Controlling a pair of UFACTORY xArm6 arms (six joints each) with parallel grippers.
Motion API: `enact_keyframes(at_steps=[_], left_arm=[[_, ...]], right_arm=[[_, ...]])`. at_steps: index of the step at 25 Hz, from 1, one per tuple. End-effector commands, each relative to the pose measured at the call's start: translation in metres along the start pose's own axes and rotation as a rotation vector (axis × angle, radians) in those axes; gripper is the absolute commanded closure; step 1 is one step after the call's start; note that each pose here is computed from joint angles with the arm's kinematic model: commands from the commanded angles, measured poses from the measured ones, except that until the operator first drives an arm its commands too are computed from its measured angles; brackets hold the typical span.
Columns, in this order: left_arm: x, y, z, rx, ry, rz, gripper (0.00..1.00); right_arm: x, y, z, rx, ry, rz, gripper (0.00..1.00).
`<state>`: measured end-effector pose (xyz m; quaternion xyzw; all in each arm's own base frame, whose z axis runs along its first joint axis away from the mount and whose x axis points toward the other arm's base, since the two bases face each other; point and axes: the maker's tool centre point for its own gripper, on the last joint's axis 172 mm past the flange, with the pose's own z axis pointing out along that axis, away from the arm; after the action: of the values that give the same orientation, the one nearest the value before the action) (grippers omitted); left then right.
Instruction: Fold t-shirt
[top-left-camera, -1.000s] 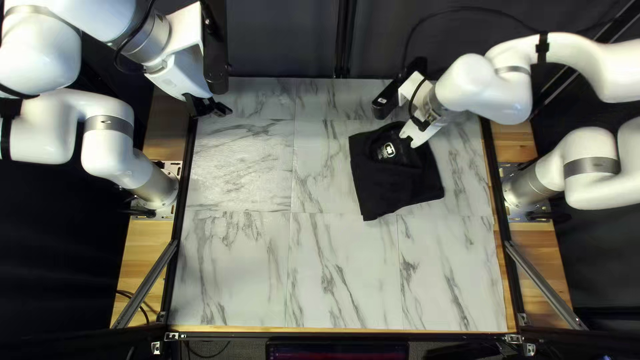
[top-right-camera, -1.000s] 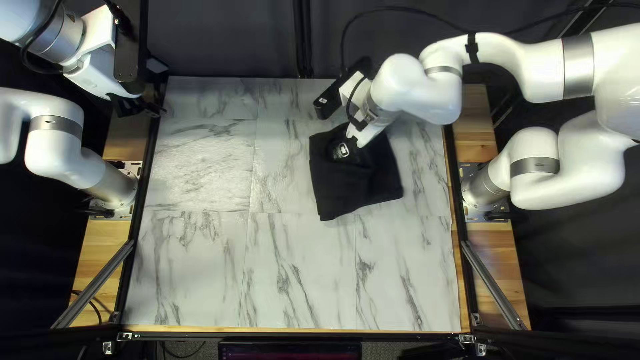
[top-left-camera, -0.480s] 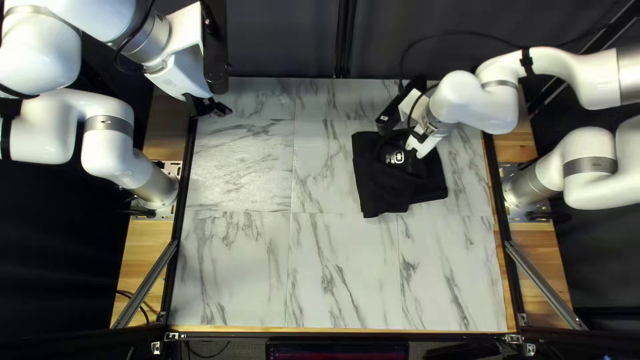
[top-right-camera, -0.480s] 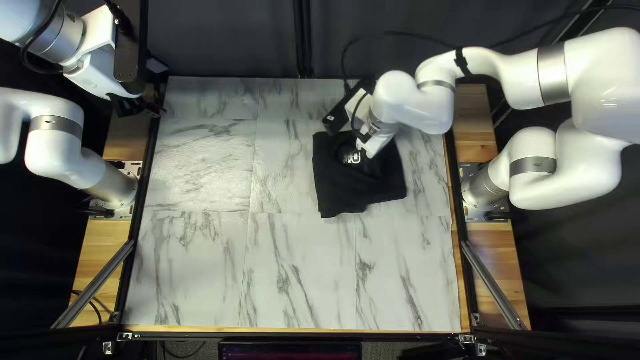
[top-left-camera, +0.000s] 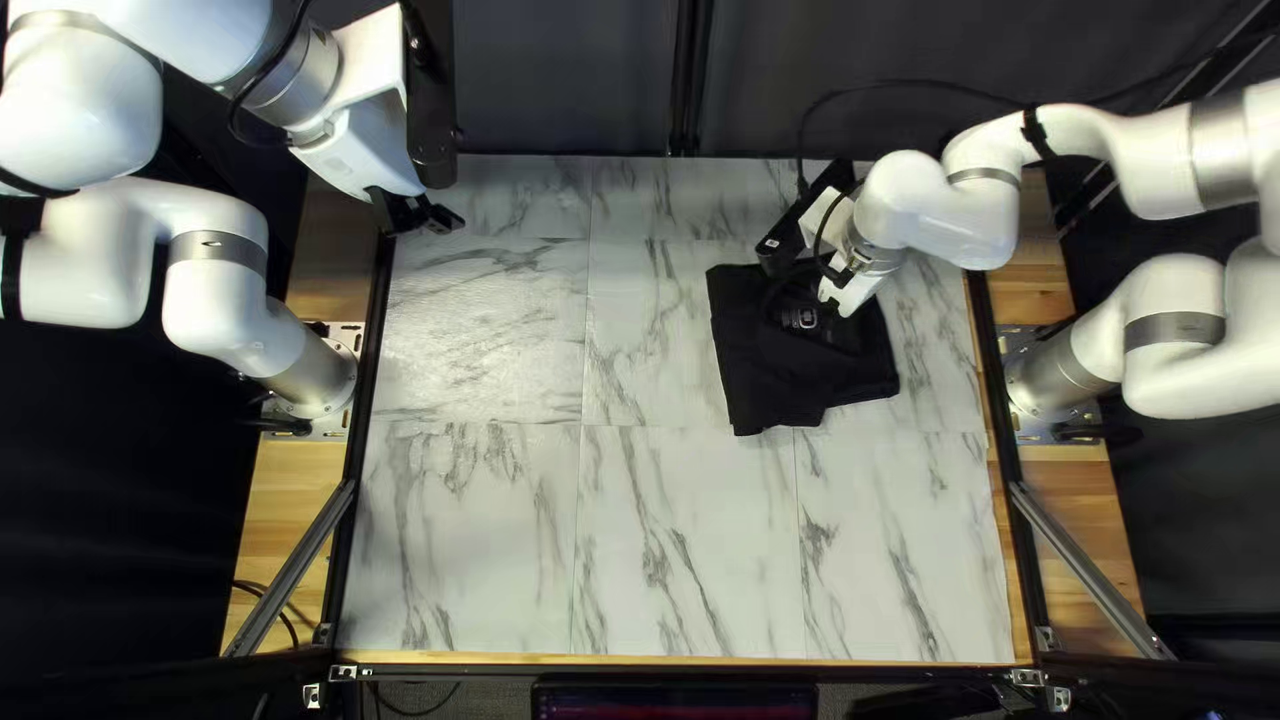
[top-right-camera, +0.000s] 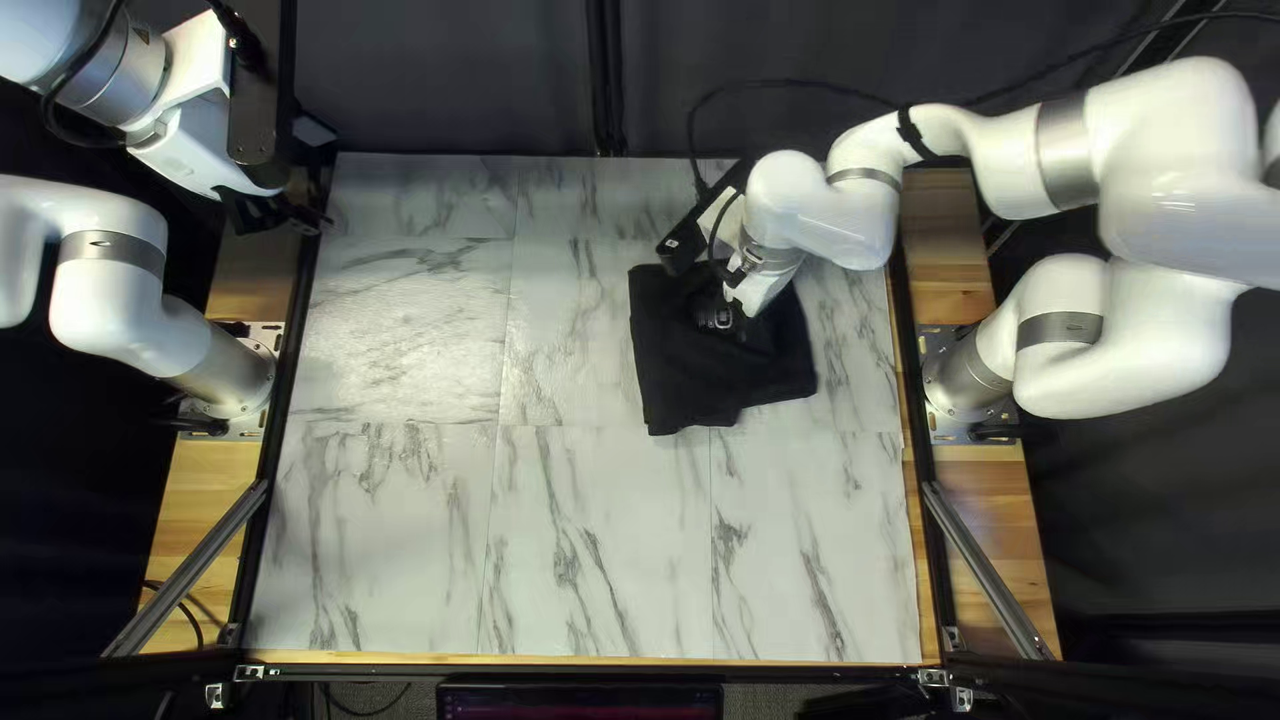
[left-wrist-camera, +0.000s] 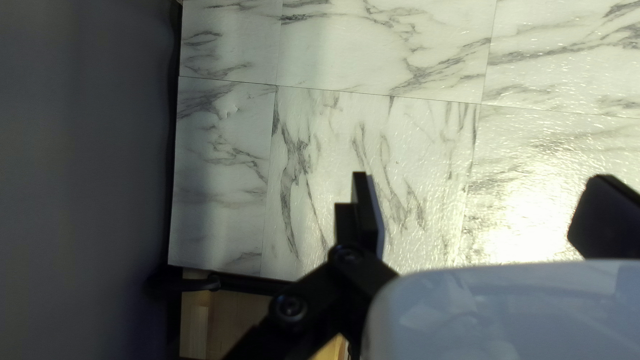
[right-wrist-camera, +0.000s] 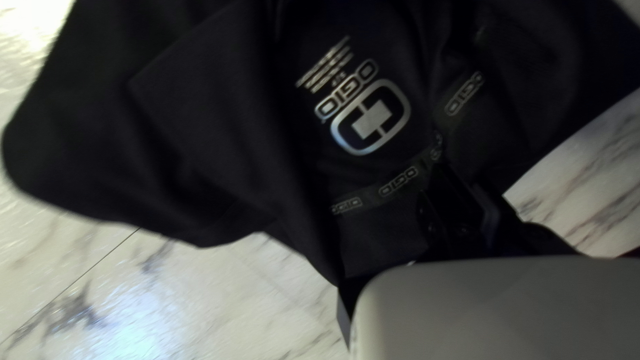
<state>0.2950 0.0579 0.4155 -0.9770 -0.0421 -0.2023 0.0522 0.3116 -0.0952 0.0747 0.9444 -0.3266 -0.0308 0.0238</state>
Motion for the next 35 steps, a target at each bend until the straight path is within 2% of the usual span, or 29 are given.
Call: enact_keyframes(at_steps=[1,6,10,13,20,28,35], left_arm=[[0.000,0.000,0.000,0.000,0.000,0.000,0.00],[0.000,0.000,0.000,0.000,0.000,0.000,0.00],[0.000,0.000,0.000,0.000,0.000,0.000,0.00],[0.000,0.000,0.000,0.000,0.000,0.000,0.00],[0.000,0.000,0.000,0.000,0.000,0.000,0.00],[0.000,0.000,0.000,0.000,0.000,0.000,0.00],[0.000,0.000,0.000,0.000,0.000,0.000,0.00]], right_arm=[[0.002,0.009,0.004,-0.010,0.006,-0.004,0.00],[-0.001,0.012,-0.023,-0.022,0.048,0.010,0.00],[0.008,0.023,-0.040,0.006,0.100,-0.003,0.00],[0.020,0.031,-0.039,0.041,0.126,-0.013,0.00],[0.046,0.043,-0.009,0.096,0.127,-0.040,0.00],[0.062,0.060,0.018,0.100,0.133,-0.070,0.00],[0.051,0.033,0.032,0.117,0.125,-0.110,0.00]])
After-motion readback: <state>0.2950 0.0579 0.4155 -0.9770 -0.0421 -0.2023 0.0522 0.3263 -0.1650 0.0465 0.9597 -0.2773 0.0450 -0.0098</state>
